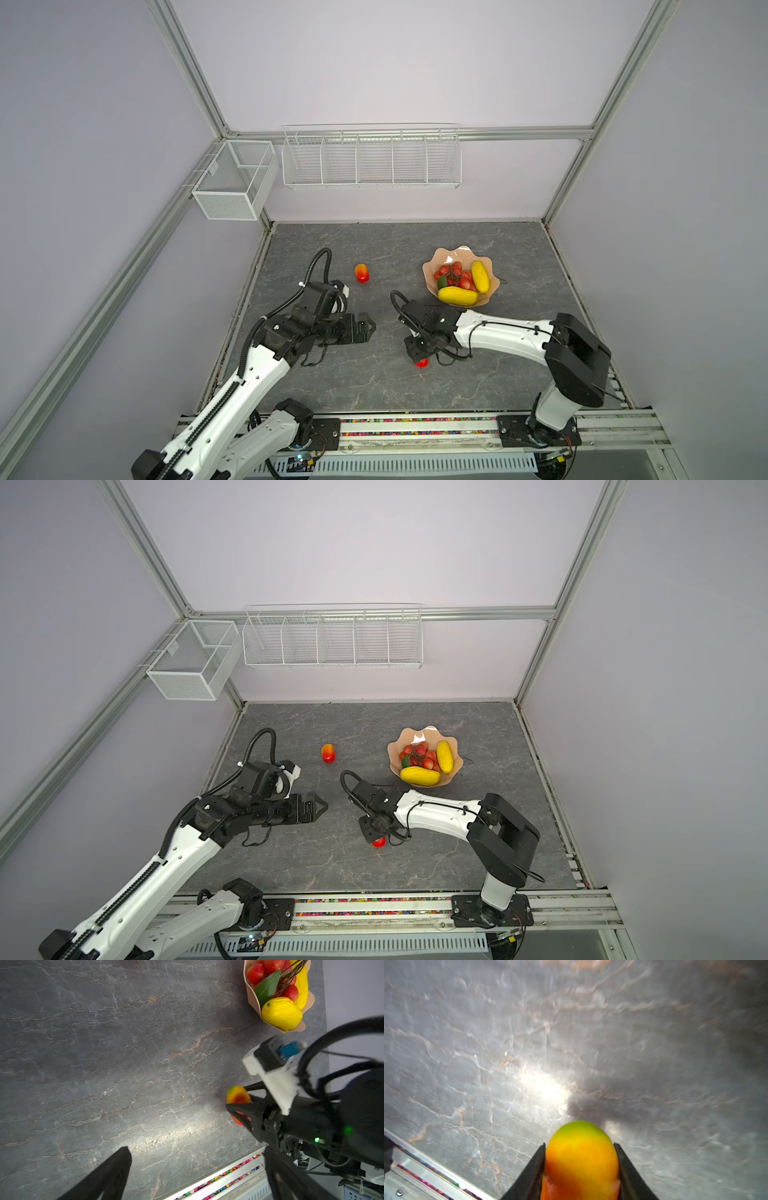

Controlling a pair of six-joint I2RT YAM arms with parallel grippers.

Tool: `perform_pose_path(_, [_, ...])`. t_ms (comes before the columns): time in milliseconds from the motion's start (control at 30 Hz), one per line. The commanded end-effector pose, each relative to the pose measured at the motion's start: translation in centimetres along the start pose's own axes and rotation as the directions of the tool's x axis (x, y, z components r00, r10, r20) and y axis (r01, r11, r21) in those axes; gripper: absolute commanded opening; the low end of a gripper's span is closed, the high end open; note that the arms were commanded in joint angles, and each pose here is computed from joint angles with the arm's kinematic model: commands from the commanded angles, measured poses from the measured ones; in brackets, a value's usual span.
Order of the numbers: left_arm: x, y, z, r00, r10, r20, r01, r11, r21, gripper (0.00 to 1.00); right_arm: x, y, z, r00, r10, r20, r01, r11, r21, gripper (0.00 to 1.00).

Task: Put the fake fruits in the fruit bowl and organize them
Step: 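Drop the mango into the bowl while the left gripper reaches the far mango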

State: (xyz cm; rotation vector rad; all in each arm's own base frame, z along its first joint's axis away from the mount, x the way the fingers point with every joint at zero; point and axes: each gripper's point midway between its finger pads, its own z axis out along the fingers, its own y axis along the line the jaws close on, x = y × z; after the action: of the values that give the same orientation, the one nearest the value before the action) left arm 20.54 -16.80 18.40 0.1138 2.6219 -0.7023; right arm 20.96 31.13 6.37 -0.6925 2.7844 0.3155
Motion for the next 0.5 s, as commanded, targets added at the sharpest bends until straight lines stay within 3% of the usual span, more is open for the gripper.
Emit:
perform_pose_path(0, [-3.5, -2.1, 0.2, 0.996, 0.048, 0.08, -0.052, 0.997, 0.054, 0.99, -4.6, -2.2, -3.3, 0.992, -0.08, 0.1, 0.078, 0.997, 0.024, 0.41])
perform_pose_path(267, [-8.4, -4.2, 2.9, 0.988, 0.1, 0.114, -0.108, 0.992, 0.067, 0.99, -14.7, -9.3, -6.3, 0.971, -0.031, 0.235, 0.015, 0.997, 0.07, 0.41])
perform_pose_path(467, [-10.4, -4.1, 4.6, 0.988, 0.108, 0.107, -0.112, 0.993, 0.031, 0.99, -19.1, -12.4, -4.9, 0.964, -0.014, 0.267, -0.012, 0.995, 0.096, 0.41])
